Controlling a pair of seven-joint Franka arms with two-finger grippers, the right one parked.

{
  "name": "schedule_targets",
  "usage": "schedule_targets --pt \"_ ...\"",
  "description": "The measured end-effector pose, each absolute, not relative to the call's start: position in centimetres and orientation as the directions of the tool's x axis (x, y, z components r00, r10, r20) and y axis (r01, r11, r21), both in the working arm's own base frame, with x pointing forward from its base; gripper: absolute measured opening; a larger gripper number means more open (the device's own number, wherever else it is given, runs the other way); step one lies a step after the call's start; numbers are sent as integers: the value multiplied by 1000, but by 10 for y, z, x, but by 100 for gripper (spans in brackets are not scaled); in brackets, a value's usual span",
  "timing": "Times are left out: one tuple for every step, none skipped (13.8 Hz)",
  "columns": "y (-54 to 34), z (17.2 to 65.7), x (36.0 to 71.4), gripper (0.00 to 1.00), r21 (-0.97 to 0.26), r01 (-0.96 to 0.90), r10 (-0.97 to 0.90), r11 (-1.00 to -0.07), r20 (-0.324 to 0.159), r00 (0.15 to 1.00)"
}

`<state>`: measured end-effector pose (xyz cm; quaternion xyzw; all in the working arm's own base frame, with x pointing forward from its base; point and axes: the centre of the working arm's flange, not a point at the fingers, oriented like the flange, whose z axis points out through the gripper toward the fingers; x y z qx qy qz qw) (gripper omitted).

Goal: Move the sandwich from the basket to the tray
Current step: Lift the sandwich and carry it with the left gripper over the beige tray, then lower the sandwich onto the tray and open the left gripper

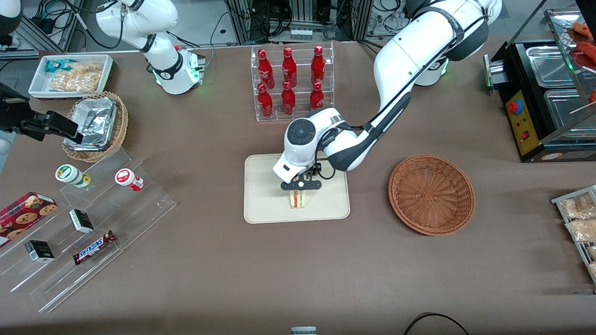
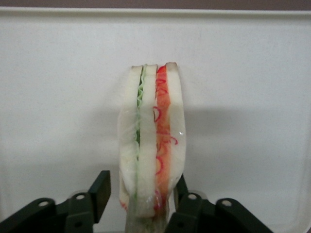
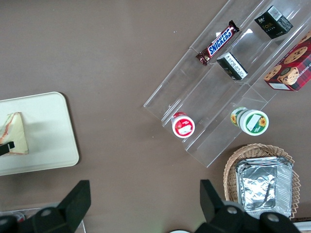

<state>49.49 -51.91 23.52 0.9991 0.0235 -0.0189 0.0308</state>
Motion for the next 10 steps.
schedule_targets --pt "-517 239 500 77 65 64 62 -996 -33 998" --pt "-513 248 507 88 69 88 86 -994 -25 996" --pt "-507 260 516 97 67 111 110 -992 -14 994" --pt "-500 276 523 99 60 133 133 -989 -3 991" --pt "-492 296 530 99 54 161 162 -985 14 987" --pt "-479 319 540 99 49 193 195 -980 34 980" --pt "-462 343 550 99 38 226 228 -973 53 972" --pt "-443 367 558 99 21 262 262 -965 66 963" --pt "-425 388 564 99 -2 295 294 -955 72 953" --pt "-405 409 568 99 -30 326 323 -945 75 943"
